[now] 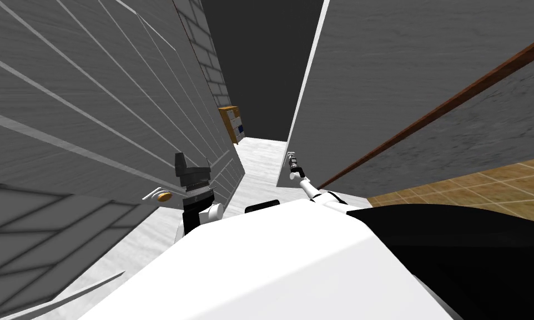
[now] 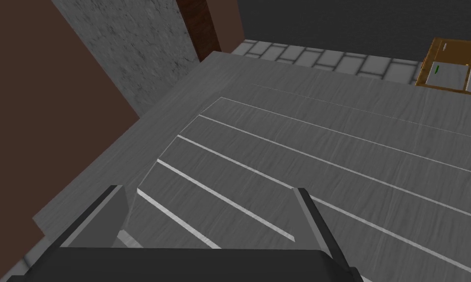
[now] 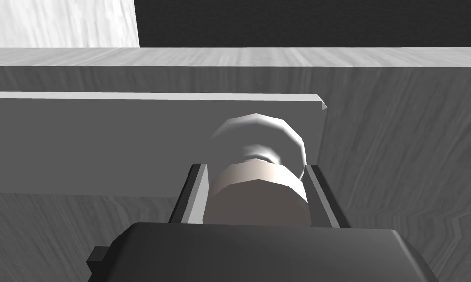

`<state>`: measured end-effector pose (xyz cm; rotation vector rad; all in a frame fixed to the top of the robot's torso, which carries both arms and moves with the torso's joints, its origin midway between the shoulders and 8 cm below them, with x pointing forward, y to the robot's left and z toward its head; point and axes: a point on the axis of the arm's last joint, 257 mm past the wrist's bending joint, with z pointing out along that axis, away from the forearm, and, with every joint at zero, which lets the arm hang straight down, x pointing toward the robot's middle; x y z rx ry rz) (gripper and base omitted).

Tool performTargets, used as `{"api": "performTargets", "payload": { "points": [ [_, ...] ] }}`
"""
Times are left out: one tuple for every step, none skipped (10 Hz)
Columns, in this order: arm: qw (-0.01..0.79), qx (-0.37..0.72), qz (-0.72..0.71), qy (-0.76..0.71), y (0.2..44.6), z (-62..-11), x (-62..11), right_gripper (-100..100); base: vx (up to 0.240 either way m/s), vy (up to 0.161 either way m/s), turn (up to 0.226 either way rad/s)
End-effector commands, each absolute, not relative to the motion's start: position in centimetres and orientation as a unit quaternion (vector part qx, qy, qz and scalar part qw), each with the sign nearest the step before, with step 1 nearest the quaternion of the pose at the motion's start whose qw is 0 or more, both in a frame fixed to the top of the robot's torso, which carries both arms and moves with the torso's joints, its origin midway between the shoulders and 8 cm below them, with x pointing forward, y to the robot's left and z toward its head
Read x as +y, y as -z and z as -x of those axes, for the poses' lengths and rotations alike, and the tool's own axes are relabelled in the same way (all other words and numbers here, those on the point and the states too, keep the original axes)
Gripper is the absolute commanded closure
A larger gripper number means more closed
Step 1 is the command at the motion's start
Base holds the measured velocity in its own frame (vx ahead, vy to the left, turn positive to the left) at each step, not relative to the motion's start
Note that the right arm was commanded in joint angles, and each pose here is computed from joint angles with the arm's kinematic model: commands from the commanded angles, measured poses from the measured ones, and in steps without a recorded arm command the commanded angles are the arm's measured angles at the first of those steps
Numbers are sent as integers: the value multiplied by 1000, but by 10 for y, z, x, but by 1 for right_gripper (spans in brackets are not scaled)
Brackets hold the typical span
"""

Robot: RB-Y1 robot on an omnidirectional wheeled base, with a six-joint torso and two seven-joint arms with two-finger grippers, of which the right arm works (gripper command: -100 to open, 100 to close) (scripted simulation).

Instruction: Pull the door open

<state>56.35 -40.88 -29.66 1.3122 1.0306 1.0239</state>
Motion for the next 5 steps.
{"api": "performTargets", "payload": {
  "points": [
    [552,442,-552,-442,296,-565,-401,100,-241,-44,108],
    [551,444,-550,-444,296,-566,-398,100,-231,-51,90],
    [549,446,-549,-446,296,-566,-396,100,-203,-88,75],
    [550,445,-551,-442,297,-565,-400,100,-90,-41,33],
    [545,451,-548,-446,300,-563,-395,100,-140,-47,95]
  ]
}}
